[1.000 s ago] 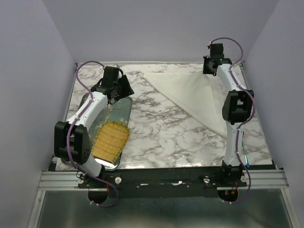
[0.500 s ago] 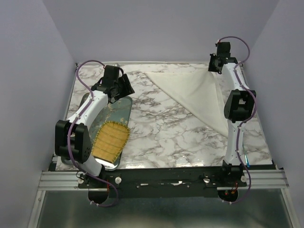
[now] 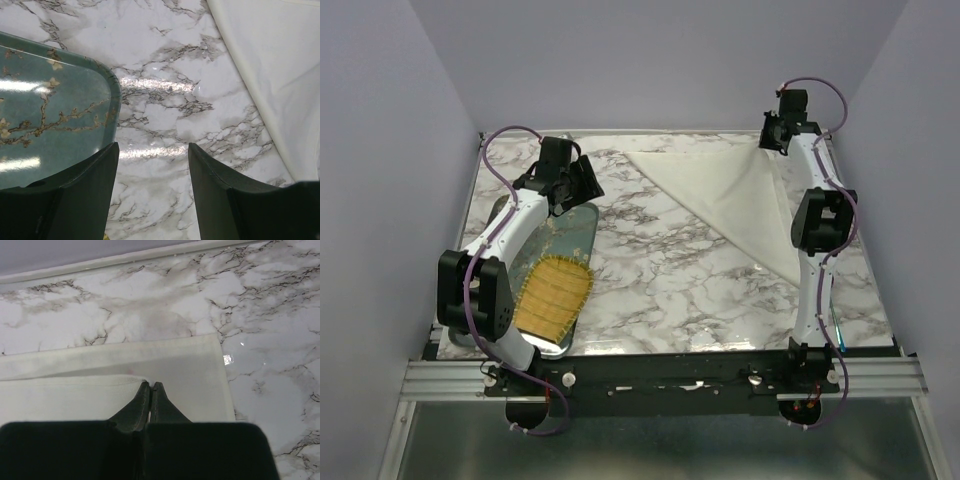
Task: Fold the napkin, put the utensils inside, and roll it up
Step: Fold the napkin
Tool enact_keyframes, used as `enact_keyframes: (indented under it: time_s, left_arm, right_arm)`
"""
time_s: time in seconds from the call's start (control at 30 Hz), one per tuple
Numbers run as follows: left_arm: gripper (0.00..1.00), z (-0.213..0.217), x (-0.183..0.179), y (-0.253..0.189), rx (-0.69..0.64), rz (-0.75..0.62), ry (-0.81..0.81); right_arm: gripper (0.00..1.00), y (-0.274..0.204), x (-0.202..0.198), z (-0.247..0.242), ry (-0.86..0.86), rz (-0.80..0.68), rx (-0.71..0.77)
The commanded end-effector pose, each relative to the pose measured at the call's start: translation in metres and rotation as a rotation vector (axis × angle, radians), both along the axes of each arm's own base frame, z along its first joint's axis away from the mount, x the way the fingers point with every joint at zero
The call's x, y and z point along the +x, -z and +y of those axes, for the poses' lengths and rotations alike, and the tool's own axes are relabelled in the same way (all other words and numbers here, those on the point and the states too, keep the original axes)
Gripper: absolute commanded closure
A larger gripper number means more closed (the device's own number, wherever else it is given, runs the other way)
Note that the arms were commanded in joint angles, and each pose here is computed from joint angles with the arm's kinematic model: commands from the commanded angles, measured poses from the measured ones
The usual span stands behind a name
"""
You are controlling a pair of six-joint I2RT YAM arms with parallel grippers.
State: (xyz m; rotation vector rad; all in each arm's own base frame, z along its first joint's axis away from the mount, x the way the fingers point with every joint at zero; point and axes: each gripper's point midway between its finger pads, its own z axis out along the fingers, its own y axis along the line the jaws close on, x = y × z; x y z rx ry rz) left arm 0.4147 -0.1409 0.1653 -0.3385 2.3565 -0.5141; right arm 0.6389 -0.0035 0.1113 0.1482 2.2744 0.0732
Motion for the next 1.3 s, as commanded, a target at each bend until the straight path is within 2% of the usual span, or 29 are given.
enact_keyframes:
  time_s: [0.0, 0.53, 0.77, 1.27]
  left_arm:
    - [0.33, -0.004, 0.005, -0.006, -0.011, -0.014, 0.02]
    - [0.34, -0.007, 0.007, -0.001, -0.021, -0.004, 0.021]
    - [0.34, -0.008, 0.008, 0.001, -0.028, 0.001, 0.023]
    - [0.34, -0.008, 0.006, 0.002, -0.03, 0.005, 0.024]
  right_arm:
    - [0.99, -0.018, 0.016, -0.008, 0.024, -0.08, 0.028]
    - [0.99, -0.021, 0.031, 0.0, -0.024, -0.142, 0.065]
    - [0.99, -0.032, 0.042, -0.001, -0.01, -0.193, 0.08]
    - [0.99, -0.03, 0.042, -0.013, 0.04, -0.204, 0.073]
